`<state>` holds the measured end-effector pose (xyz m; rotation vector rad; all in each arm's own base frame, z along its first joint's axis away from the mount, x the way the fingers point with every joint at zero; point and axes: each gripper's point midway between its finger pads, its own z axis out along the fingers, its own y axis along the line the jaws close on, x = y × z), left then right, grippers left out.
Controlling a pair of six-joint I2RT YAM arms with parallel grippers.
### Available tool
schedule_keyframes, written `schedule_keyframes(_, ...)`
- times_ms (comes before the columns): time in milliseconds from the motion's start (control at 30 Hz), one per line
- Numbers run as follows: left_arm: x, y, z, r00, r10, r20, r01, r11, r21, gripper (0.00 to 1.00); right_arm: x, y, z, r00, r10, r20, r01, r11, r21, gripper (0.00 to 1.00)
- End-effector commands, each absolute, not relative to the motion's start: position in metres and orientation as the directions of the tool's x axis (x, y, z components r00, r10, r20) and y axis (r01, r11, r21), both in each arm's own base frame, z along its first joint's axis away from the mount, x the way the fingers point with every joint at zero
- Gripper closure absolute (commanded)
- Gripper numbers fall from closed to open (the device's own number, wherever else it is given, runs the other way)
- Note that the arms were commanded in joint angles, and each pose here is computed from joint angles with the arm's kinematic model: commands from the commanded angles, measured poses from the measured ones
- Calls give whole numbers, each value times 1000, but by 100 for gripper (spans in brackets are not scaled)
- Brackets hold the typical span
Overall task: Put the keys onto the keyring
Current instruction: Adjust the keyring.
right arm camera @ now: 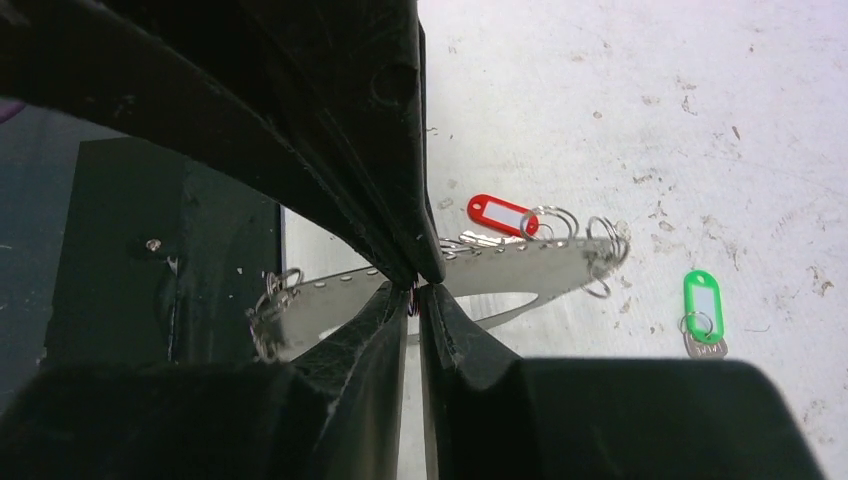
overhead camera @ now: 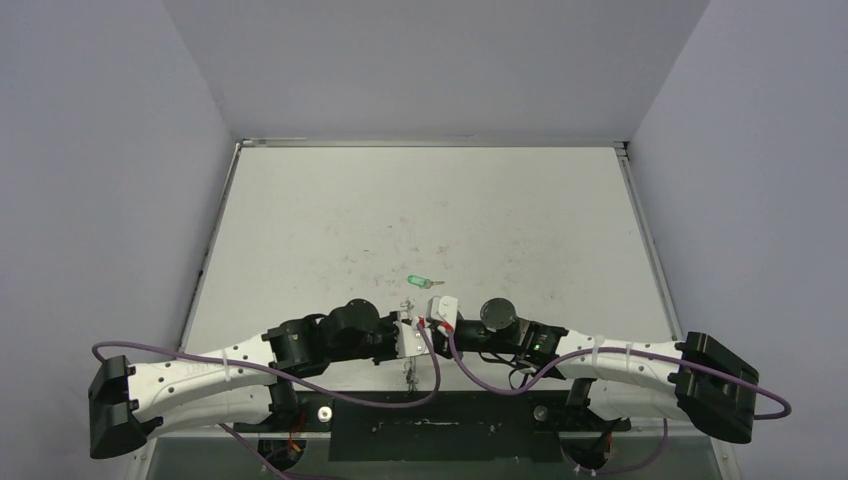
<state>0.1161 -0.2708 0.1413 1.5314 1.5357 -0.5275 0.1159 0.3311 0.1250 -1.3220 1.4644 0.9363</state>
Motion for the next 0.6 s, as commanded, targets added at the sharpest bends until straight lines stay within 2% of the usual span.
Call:
schedule_keyframes(0, 120, -287, 180, 189, 469, -863, 936, 179, 302, 100, 119, 338, 137, 21, -222, -975, -987, 148, -55, 90)
schedule_keyframes(100, 119, -287, 179, 188, 471, -862, 937, 176, 301, 100, 119, 340, 138, 17, -212, -977, -988, 147, -49, 100)
schedule_keyframes(300, 121, -285, 179, 172, 467, -867, 935, 199, 293, 100, 119, 340, 141, 8, -193, -981, -987, 156, -39, 100)
schedule_keyframes(333, 121, -284, 179, 163, 465, -870, 934, 212, 288, 95, 120, 339, 141, 3, -192, -981, -986, 166, -35, 100)
schedule_keyframes(400, 125, -280, 182, 124, 456, -881, 926, 265, 267, 69, 123, 338, 142, -12, -193, -981, -982, 188, -25, 100)
schedule_keyframes(433, 128, -277, 183, 96, 447, -889, 919, 303, 252, 61, 125, 338, 144, -14, -190, -982, -980, 197, -24, 100)
schedule_keyframes(500, 133, -270, 187, 40, 416, -908, 900, 380, 213, 53, 130, 338, 147, -35, -184, -982, -973, 233, -9, 100)
schedule_keyframes(567, 136, -262, 188, -30, 377, -926, 875, 458, 158, 48, 137, 338, 149, -70, -169, -983, -959, 284, 19, 100)
